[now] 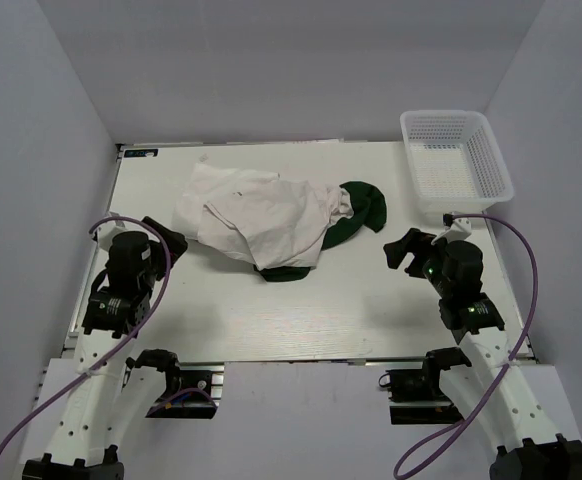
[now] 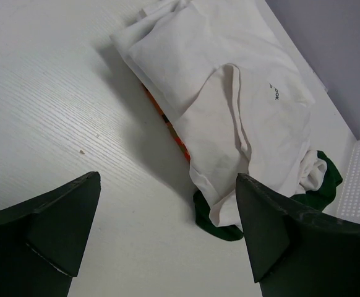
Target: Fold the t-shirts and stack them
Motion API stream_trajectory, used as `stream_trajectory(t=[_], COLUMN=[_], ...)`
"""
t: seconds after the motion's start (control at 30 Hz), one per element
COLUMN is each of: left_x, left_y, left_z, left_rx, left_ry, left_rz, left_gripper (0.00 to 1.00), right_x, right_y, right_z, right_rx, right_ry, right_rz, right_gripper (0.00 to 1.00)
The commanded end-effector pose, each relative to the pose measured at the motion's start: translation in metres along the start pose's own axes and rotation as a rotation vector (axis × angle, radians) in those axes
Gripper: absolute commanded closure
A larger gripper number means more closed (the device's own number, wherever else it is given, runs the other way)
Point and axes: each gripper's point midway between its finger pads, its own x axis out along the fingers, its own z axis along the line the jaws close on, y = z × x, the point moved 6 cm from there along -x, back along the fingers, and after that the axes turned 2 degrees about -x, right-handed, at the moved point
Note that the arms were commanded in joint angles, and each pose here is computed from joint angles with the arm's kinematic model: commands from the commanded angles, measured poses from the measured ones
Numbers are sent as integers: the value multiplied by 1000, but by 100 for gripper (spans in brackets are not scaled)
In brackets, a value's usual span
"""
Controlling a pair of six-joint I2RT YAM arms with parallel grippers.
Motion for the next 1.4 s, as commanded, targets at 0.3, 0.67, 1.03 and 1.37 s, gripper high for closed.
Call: stream_trajectory(t=[0.3,0.67,1.03,1.37], left_x=[5,15,28,23], left_y=[4,18,32,22], left_z=[-3,-17,-26,-32], left_rx=[15,89,141,133], left_ry=[27,130,112,143], left_rz=[26,143,290,237], left_gripper=[0,0,0,0], right_x=[0,86,198,146], right_y=[-19,10,76,141], right_z=[19,105,187,112], right_rx=[-51,-134,-101,26], right_ry=[-136,-389,-505,-283], right_rz=[-57,197,428,571], right_gripper=[10,10,10,10])
